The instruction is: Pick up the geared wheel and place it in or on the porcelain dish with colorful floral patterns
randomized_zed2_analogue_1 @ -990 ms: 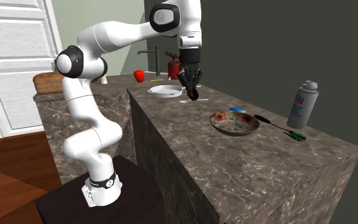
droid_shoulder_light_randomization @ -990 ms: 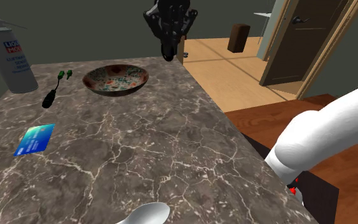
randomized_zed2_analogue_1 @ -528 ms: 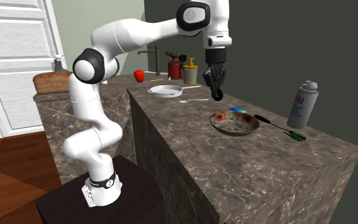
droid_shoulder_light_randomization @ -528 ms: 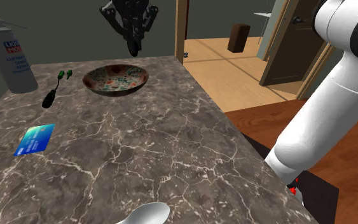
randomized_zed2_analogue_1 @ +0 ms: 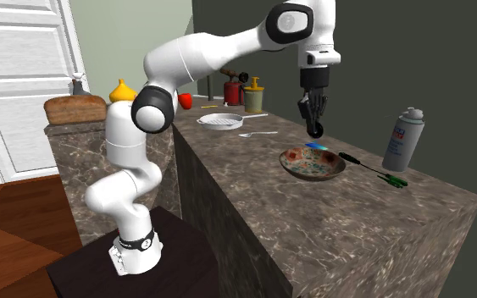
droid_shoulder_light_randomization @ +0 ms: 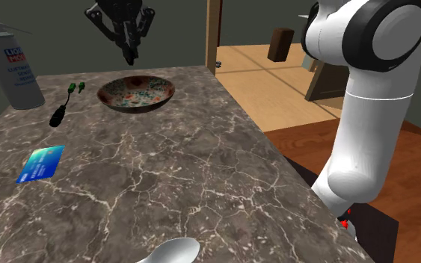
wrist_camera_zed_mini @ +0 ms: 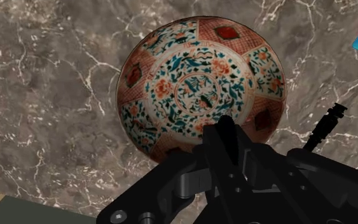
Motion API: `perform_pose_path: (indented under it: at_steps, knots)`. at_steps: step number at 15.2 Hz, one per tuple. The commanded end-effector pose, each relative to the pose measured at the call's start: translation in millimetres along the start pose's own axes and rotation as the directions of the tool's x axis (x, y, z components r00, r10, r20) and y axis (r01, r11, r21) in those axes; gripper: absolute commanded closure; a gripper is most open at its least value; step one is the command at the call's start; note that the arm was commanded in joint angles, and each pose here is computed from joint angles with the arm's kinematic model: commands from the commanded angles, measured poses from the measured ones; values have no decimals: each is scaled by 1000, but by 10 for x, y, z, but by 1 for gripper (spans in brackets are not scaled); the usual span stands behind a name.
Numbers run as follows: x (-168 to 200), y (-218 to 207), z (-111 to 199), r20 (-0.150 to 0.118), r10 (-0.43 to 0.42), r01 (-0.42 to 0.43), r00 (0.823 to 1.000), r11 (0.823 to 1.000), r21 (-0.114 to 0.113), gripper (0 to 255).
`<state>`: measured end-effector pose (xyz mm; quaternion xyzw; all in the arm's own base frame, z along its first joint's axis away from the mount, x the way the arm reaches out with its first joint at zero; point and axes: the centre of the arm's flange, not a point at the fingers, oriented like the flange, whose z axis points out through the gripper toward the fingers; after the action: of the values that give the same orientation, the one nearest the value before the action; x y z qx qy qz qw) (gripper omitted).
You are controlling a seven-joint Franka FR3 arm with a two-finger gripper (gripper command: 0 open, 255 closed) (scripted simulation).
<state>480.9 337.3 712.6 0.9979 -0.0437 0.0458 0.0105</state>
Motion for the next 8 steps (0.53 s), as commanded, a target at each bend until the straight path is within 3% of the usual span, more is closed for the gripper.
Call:
perform_pose_path:
  at_steps: [1,8]
  knots:
    - [10,-21,107,-1,0,0,1000,1000,1,255]
    - [-25,-28,475,-1,0,0,1000,1000,1,255]
